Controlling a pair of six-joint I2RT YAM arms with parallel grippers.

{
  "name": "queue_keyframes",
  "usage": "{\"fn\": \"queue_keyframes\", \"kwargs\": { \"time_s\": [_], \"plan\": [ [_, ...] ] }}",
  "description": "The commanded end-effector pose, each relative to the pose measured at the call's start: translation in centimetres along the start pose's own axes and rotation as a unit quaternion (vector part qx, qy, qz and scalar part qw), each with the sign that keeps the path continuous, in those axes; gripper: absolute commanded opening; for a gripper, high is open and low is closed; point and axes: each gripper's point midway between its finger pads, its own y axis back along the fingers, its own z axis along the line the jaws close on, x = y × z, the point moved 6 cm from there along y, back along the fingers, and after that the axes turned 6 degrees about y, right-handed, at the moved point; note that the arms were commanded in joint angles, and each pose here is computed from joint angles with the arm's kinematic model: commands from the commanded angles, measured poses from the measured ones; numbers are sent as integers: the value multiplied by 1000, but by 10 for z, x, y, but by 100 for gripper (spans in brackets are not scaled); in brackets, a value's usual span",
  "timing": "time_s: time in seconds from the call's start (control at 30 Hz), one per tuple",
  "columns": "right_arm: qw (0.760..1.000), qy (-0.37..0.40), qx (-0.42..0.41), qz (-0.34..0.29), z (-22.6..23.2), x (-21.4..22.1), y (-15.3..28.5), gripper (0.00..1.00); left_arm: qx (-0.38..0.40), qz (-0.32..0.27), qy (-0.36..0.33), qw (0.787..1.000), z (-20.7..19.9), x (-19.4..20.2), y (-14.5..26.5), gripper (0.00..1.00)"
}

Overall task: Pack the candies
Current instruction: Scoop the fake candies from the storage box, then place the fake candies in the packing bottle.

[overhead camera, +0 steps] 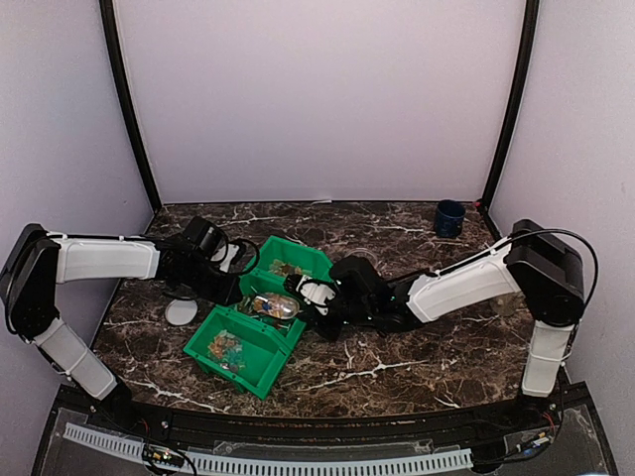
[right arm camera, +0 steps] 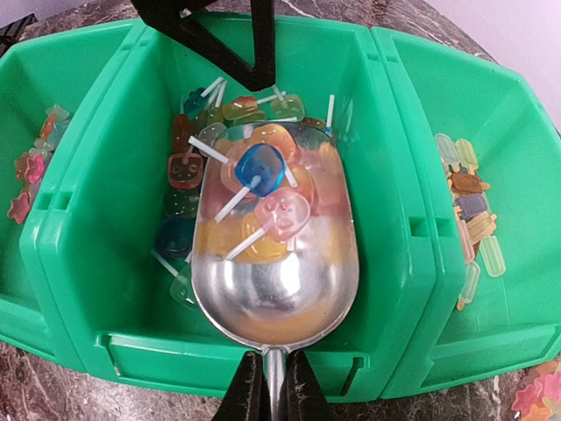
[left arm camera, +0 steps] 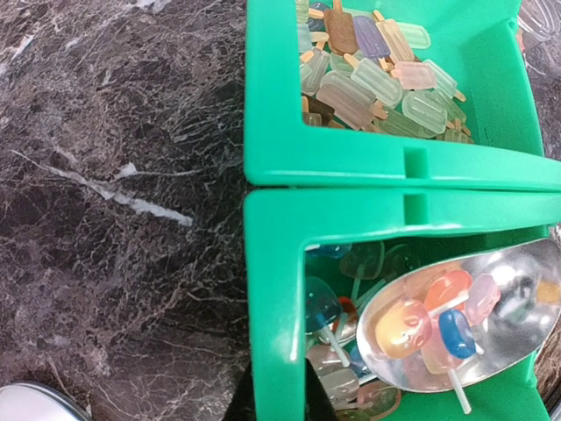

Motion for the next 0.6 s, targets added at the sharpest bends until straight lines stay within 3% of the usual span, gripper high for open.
{"fn": "queue_keyframes", "kwargs": {
  "time_s": [0.0,0.57],
  "plan": [
    [999,-5,10,-44,-4,-14,19,0,49,-98,7,994,-16,-41,30,0],
    [988,-10,78,-133,-20,-42,69,0,53,-93,7,994,-16,-40,28,0]
  ]
}}
